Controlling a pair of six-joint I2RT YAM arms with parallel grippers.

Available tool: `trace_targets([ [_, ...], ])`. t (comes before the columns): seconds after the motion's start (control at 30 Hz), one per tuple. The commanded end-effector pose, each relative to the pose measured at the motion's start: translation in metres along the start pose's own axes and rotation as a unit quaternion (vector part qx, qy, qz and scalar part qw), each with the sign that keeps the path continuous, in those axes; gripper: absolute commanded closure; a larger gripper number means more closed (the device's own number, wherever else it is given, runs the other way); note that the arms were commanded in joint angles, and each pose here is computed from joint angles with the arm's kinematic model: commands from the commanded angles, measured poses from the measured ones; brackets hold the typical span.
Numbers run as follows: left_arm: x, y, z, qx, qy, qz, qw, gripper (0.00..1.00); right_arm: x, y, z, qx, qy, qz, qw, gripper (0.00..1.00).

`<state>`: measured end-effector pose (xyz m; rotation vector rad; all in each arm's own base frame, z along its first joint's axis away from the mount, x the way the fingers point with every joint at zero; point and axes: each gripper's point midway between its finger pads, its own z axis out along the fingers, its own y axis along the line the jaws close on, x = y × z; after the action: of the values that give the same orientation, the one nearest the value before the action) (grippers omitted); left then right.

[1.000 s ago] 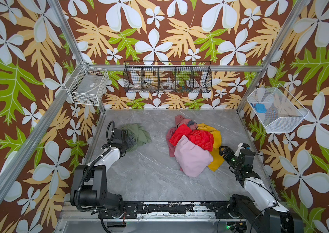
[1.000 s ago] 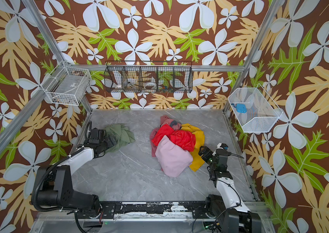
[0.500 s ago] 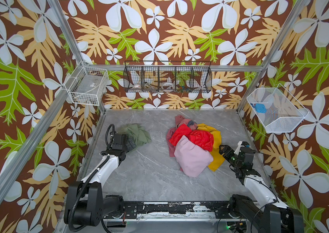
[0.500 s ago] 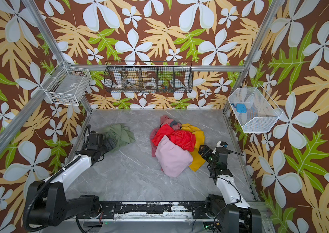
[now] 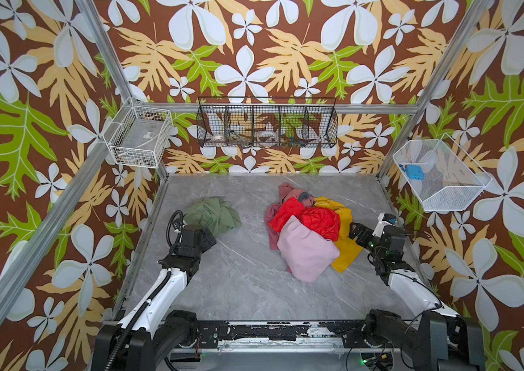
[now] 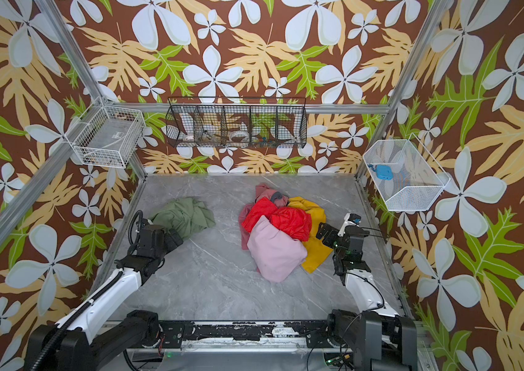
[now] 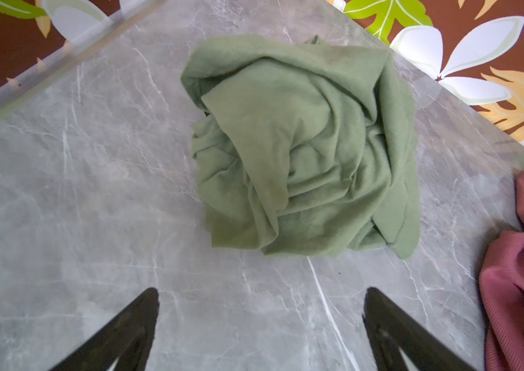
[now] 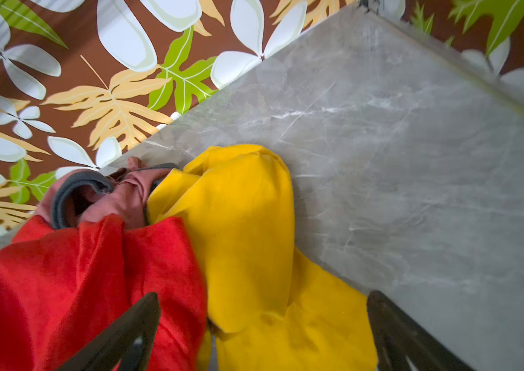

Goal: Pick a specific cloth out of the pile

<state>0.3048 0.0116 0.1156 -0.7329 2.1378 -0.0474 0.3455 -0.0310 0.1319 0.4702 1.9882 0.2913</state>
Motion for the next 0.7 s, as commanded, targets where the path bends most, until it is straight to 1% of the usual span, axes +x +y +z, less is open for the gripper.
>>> trace_targets([
  [0.0, -0.004, 0.005, -0.003, -0.015, -0.016, -0.012, 1.000, 0.00, -0.024, 0.010, 0.001, 0.003, -0.057, -0.079, 0.995, 0.00],
  [0.13, -0.002, 0.002, -0.004, -0.020, -0.020, -0.010, 1.000, 0.00, -0.027, 0.037, 0.006, 0.000, -0.076, -0.159, 0.984, 0.00],
  [0.23, 0.001, 0.000, -0.004, -0.021, -0.018, -0.015, 1.000, 0.00, -0.025, 0.053, 0.011, -0.008, -0.080, -0.196, 0.977, 0.00],
  [0.37, 0.004, 0.000, -0.006, -0.024, -0.019, -0.016, 0.999, 0.00, -0.026, 0.060, 0.011, 0.001, -0.096, -0.226, 0.969, 0.00],
  [0.5, 0.007, 0.004, -0.010, -0.030, -0.020, -0.017, 0.999, 0.00, -0.027, 0.053, 0.001, 0.017, -0.126, -0.246, 0.961, 0.00],
  [0.67, -0.001, 0.009, -0.018, -0.031, -0.047, -0.031, 0.998, 0.00, -0.018, 0.044, -0.010, 0.020, -0.154, -0.262, 0.953, 0.00],
])
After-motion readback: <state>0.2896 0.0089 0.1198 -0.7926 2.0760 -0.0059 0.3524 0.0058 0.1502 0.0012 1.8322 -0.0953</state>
